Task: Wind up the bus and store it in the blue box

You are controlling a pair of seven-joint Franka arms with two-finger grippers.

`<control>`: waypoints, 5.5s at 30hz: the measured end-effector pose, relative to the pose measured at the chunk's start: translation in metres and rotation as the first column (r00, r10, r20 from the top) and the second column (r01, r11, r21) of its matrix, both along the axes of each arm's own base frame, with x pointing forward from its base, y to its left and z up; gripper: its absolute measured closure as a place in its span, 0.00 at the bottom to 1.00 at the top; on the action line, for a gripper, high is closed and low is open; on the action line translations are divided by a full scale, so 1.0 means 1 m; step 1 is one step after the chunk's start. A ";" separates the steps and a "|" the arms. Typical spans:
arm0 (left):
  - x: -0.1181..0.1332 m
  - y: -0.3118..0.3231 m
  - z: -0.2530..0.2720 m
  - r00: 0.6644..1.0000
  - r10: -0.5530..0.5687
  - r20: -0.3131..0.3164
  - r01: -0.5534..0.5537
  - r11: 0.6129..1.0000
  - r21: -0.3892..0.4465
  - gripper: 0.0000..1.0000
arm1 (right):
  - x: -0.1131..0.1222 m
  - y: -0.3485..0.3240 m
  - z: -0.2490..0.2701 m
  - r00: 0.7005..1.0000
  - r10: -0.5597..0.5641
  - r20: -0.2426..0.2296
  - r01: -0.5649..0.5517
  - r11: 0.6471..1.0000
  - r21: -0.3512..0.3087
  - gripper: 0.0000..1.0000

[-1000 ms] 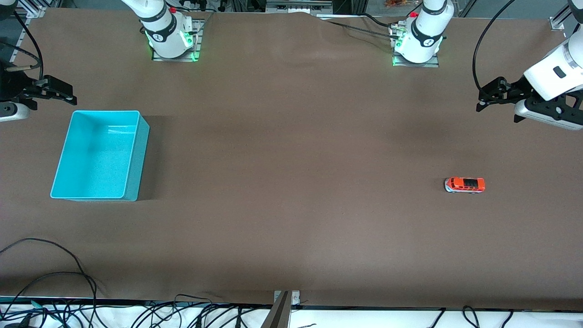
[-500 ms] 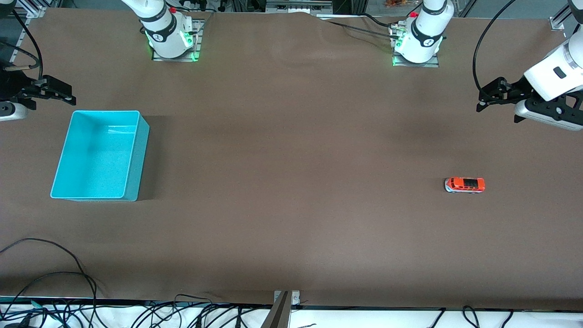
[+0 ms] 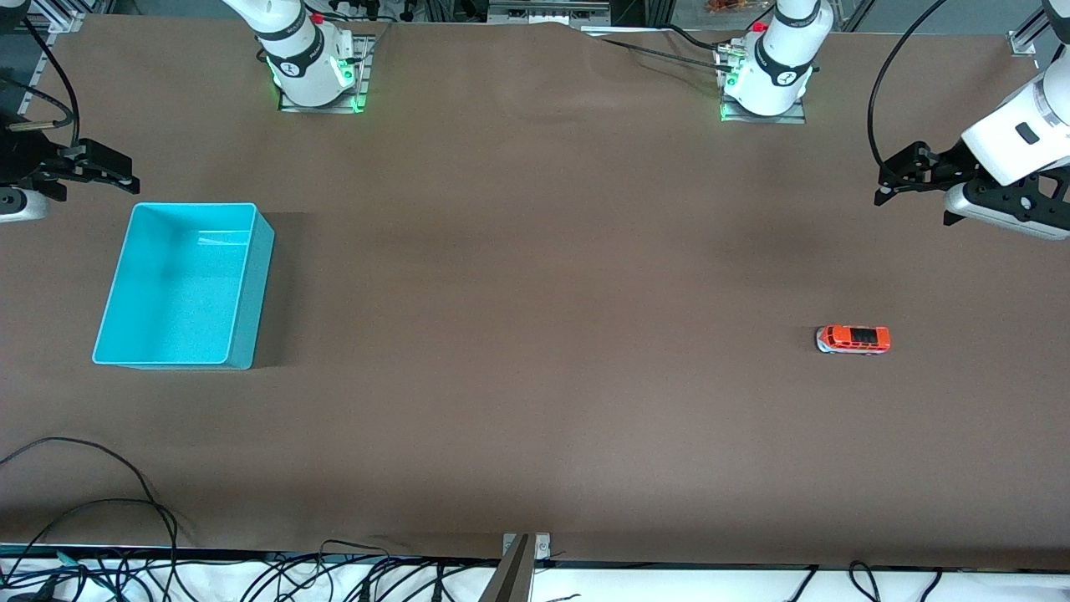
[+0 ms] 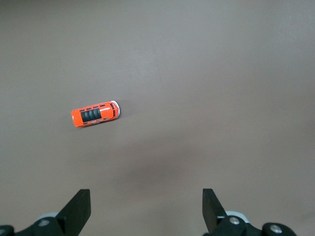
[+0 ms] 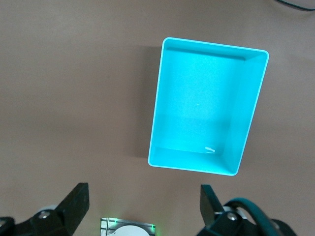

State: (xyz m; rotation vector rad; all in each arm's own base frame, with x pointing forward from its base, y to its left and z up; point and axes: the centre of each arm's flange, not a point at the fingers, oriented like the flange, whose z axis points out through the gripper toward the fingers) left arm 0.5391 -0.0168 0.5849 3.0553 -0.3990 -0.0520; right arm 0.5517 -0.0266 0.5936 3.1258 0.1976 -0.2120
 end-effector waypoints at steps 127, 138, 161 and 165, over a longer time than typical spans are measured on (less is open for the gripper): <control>0.080 0.117 -0.375 0.281 -0.960 0.022 0.959 0.279 -0.043 0.52 | 0.000 0.001 0.000 1.000 -0.001 0.000 0.001 1.000 0.000 0.00; 0.079 0.117 -0.375 0.281 -0.960 0.022 0.959 0.280 -0.043 0.52 | 0.000 0.001 0.000 1.000 -0.001 0.000 0.001 1.000 0.000 0.00; 0.068 0.186 -0.375 0.237 -0.971 0.043 0.972 0.236 -0.024 0.52 | 0.000 0.001 0.000 1.000 -0.002 0.000 0.002 1.000 0.000 0.00; 0.062 0.213 -0.376 0.232 -0.972 0.047 0.973 0.232 -0.010 0.52 | 0.000 0.001 0.000 1.000 -0.002 0.000 0.002 1.000 0.000 0.00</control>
